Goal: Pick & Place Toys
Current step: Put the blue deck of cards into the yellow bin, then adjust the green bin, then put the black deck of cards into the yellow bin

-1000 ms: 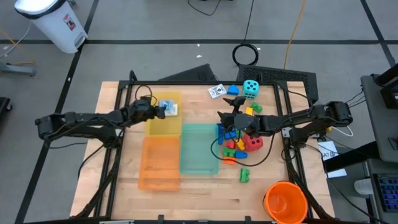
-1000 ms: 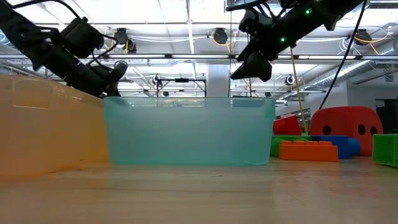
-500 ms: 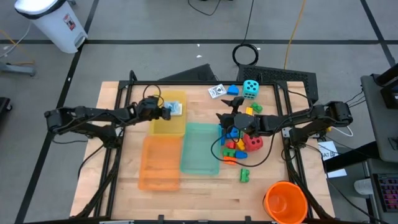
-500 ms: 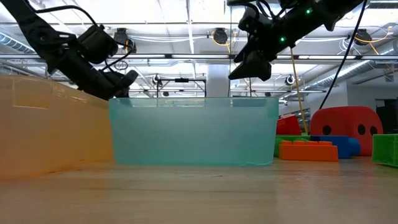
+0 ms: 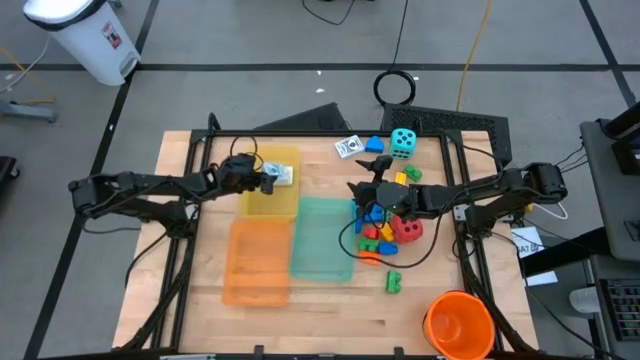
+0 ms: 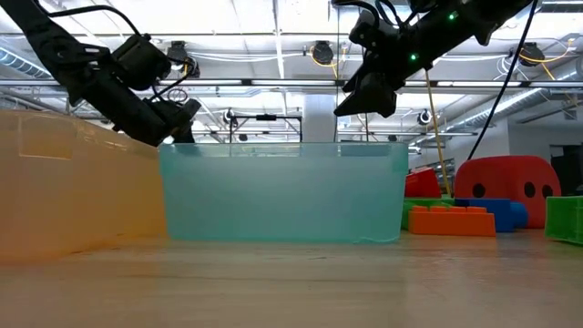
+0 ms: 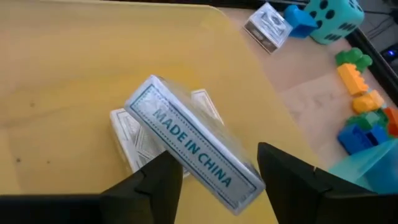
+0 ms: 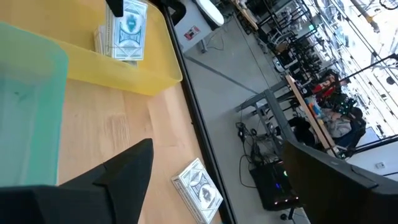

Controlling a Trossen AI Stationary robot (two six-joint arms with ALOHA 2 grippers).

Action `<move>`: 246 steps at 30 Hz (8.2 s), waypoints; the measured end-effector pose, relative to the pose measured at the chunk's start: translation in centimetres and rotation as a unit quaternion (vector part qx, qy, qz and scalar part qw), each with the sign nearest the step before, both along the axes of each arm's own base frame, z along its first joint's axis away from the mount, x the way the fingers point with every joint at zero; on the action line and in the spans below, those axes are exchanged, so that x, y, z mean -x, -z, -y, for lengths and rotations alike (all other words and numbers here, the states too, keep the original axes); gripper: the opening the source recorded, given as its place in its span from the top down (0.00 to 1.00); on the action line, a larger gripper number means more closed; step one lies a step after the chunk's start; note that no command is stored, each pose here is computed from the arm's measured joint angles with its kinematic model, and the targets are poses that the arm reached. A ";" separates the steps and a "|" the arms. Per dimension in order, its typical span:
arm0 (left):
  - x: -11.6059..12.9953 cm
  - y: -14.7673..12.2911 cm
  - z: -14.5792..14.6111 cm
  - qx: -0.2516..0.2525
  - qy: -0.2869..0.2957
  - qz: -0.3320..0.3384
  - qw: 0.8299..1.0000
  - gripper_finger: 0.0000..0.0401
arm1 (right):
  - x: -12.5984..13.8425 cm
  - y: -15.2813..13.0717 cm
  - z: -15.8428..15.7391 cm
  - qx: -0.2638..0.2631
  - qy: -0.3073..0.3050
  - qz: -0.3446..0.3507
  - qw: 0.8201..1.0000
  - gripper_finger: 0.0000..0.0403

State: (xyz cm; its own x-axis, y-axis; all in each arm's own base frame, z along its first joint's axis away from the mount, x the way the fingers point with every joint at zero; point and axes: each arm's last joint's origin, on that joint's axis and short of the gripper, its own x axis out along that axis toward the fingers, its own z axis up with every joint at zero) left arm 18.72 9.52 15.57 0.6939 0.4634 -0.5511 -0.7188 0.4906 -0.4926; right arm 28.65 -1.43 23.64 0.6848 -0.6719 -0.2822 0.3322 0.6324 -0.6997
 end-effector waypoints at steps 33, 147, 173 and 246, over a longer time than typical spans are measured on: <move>3.4 -6.3 1.5 -0.110 0.044 0.119 0.986 0.47 | -10.9 7.9 -3.0 -0.302 -0.189 -0.017 0.934 0.53; 5.5 -5.5 1.9 -0.092 -0.035 0.041 0.994 0.47 | -2.4 7.3 19.4 -0.293 0.100 -0.116 0.944 1.00; 5.5 -5.5 1.9 -0.093 -0.035 0.042 0.994 0.47 | -2.1 4.7 13.4 -0.371 -0.024 -0.168 0.913 0.87; 4.8 -4.9 1.6 -0.078 -0.039 0.035 0.996 0.47 | 0.1 9.9 15.8 -0.358 -0.009 -0.135 0.924 0.11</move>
